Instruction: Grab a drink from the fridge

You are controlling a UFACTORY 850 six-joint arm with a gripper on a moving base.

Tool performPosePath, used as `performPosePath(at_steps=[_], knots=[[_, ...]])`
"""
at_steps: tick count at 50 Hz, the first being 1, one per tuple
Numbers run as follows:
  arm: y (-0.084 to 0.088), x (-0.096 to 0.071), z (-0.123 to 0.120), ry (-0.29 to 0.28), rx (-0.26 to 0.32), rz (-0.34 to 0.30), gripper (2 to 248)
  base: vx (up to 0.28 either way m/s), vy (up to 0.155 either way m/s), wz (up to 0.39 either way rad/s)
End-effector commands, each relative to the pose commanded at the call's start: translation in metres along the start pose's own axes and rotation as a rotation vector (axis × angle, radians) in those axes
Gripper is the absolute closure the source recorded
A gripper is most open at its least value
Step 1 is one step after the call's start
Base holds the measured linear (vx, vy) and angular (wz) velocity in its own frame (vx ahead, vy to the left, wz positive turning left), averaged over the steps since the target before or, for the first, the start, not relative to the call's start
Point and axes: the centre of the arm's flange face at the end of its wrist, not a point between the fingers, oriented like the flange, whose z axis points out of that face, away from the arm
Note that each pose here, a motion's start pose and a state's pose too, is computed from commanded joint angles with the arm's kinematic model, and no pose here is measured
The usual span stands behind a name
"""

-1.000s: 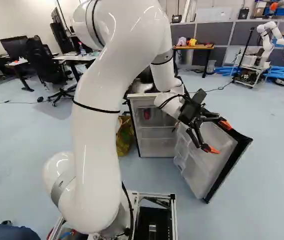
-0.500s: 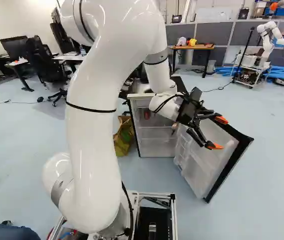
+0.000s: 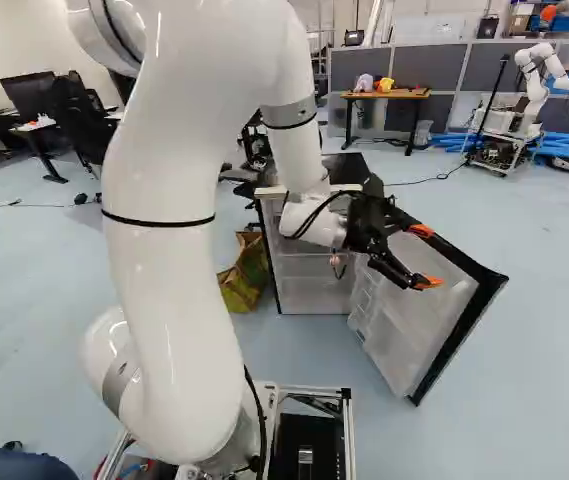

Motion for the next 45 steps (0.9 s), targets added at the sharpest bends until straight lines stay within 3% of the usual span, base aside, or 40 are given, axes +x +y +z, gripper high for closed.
performPosePath(at_steps=[45], knots=[[0.053, 0.000, -0.080, -0.083, 0.511, -0.232, 3, 0.000, 0.000, 0.000]])
